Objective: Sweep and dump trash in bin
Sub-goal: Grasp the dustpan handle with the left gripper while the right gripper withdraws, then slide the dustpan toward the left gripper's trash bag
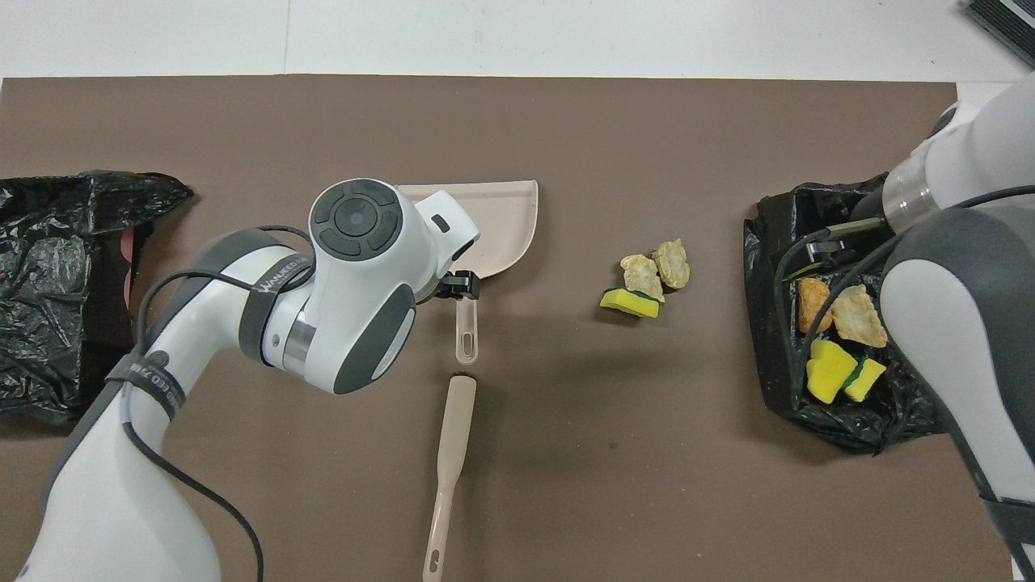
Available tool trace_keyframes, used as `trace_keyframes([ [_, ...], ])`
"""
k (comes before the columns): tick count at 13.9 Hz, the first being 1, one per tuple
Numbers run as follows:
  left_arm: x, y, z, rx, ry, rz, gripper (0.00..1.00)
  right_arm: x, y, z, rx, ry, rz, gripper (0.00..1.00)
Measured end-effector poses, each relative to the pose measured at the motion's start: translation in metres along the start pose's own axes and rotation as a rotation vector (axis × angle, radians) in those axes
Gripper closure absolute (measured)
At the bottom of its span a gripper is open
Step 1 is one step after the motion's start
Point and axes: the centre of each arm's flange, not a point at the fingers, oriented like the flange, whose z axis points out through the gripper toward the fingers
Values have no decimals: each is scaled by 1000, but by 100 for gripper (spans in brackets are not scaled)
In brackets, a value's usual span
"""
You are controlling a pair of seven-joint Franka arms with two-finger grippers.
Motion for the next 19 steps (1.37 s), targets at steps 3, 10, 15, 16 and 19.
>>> trace_keyframes([
  [3,2,17,19,1,-3,-57,0,0,-8,0,8,0,-12,0],
  [10,-17,45,37,-30,-56,-136,18,-20,15,-43,-17,75,33,0],
  [15,-13,40,34,-32,-54,-156,69,-40,39,-59,-21,58,81,0],
  [16,-9,37,29,-36,-44,-162,69,-43,40,-60,-28,52,83,0],
  [19,10,19,5,-47,-1,-188,69,-51,42,-70,-47,41,88,0],
])
